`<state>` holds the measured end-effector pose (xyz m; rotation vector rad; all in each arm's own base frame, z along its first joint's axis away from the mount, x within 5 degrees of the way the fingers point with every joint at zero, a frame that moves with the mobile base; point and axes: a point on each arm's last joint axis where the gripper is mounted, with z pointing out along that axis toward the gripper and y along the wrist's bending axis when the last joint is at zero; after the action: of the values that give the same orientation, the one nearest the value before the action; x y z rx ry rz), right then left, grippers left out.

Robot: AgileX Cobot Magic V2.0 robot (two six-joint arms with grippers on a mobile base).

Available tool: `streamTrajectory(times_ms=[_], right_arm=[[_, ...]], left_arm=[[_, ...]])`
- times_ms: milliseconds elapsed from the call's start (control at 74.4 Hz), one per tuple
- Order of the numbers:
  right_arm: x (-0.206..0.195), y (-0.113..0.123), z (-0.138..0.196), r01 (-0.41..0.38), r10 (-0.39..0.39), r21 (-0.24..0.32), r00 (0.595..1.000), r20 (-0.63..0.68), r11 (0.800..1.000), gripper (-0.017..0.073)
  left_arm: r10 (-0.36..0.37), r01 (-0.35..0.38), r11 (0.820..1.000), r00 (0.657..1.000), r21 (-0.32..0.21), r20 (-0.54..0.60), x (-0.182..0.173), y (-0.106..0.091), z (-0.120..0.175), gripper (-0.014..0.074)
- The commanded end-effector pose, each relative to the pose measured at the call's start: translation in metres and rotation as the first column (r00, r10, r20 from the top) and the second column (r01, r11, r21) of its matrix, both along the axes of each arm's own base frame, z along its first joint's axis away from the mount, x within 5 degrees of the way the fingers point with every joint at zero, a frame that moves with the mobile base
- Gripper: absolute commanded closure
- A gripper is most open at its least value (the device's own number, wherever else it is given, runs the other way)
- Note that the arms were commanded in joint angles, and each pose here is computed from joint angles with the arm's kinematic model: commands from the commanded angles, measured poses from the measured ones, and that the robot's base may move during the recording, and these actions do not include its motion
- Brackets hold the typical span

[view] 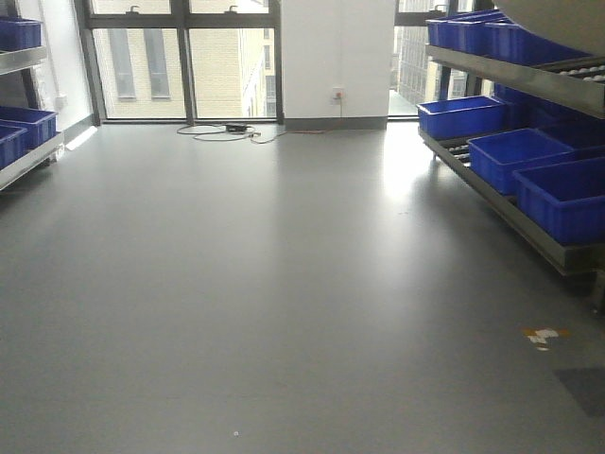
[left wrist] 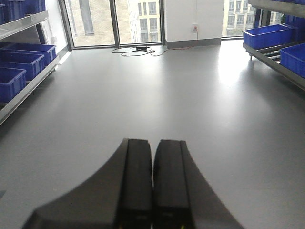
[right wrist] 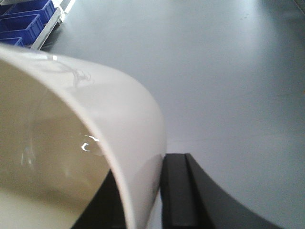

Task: Move white bin to right shelf second layer
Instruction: 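Turn the base toward the roller shelf rack, bin held in right gripper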

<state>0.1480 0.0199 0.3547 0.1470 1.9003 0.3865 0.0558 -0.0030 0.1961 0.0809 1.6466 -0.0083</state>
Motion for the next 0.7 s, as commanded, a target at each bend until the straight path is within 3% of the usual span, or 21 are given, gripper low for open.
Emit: streamTrajectory(times_ms=[0, 686], right_arm=[[0.0001, -0.0034, 0.0198, 0.038, -0.041, 0.028, 0.992, 0.123, 0.999, 0.0504], [0.0001, -0.0034, 0.0198, 0.038, -0.041, 0.028, 0.992, 0.123, 0.999, 0.0504]], left_arm=[[-0.003, 0.003, 1.000, 0.998, -0.009, 0.064, 0.0007, -0.0002, -0.0037, 0.0509], [-0.003, 0.003, 1.000, 0.998, -0.009, 0.064, 0.0007, -0.0002, -0.0037, 0.0509]])
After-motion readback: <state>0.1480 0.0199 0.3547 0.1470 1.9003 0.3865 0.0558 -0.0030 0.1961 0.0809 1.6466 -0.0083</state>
